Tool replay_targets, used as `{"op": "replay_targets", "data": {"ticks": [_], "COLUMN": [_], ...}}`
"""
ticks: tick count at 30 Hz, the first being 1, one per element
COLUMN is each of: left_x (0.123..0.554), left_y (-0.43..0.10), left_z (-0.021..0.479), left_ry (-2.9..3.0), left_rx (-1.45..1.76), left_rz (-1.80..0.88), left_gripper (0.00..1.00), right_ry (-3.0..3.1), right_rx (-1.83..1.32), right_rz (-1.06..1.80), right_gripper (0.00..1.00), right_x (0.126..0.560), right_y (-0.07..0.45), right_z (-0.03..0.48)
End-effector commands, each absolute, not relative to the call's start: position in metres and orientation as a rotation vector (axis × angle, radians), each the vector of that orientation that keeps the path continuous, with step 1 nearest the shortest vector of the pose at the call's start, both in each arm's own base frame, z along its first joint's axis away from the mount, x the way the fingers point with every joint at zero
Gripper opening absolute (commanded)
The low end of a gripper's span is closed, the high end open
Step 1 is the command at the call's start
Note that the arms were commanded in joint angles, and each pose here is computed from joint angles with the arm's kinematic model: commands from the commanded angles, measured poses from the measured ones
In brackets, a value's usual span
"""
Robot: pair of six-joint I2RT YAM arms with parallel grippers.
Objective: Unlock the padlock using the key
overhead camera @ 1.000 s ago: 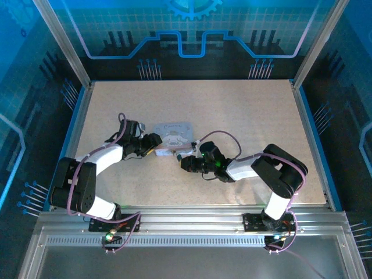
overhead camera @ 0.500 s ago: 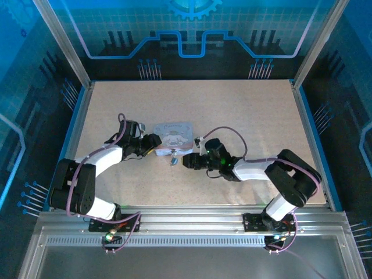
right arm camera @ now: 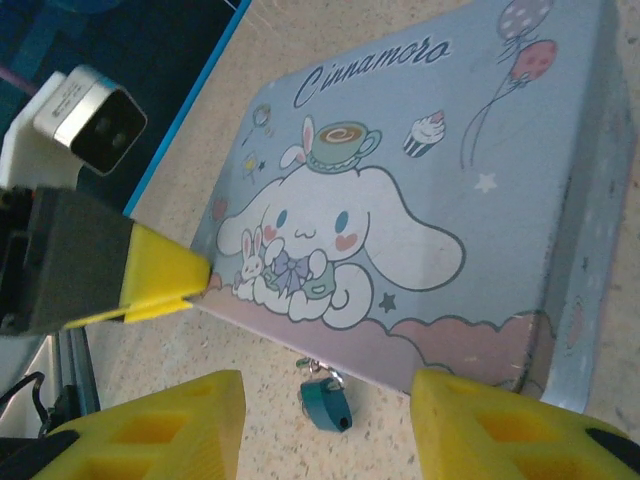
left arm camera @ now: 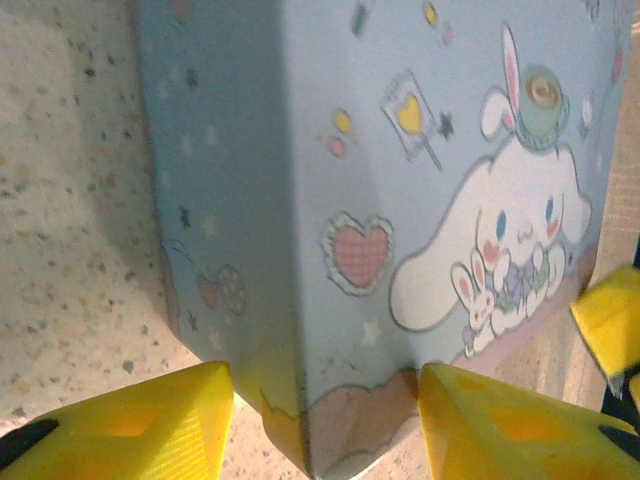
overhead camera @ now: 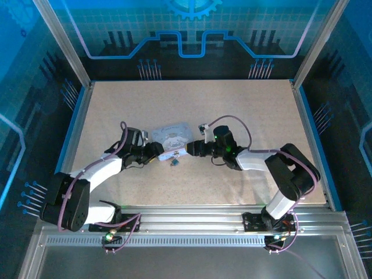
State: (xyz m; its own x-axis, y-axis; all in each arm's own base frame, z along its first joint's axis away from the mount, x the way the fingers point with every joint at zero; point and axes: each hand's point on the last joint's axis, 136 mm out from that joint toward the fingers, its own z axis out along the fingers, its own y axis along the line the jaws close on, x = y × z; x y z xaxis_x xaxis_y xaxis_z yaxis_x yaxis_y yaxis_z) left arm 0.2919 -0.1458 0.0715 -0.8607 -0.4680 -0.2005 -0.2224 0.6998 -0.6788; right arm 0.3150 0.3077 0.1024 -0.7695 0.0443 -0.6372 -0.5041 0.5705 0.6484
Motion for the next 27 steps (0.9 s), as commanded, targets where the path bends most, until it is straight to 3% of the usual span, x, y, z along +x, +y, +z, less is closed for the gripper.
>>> {"op": "replay_targets", "data": {"ticks": [1,12,18,27], "left_x": [0.276,0.266,0.267,0.266], "left_y": [-0.148,-0.168,-0.174,-0.175], "left_z": [0.064,0.061,0.062,0.061], "left_ry": [2.592,2.606,2.599,2.601], "left_rx": [-0.578,-0.538,-0.526,-0.523], "left_rz": [-0.941,-0.969,-0.969,-0.965], "left_gripper": [0.53,0.53,0.53,0.53], "right_ry": [2.14,2.158,2.124,2.088], "right_rx": [-0.447,-0.461,-0.574,-0.655], "right_rz": [1.214,1.125,1.229,1.235], "right_gripper": [0.48,0.56,0.55,0.55], "right_x": [0.324,0.299,0.276,0.281], "right_y": [0.317,0.286,0.293,0.311], "right_z": [0.111,0.097,0.086,0.073]}}
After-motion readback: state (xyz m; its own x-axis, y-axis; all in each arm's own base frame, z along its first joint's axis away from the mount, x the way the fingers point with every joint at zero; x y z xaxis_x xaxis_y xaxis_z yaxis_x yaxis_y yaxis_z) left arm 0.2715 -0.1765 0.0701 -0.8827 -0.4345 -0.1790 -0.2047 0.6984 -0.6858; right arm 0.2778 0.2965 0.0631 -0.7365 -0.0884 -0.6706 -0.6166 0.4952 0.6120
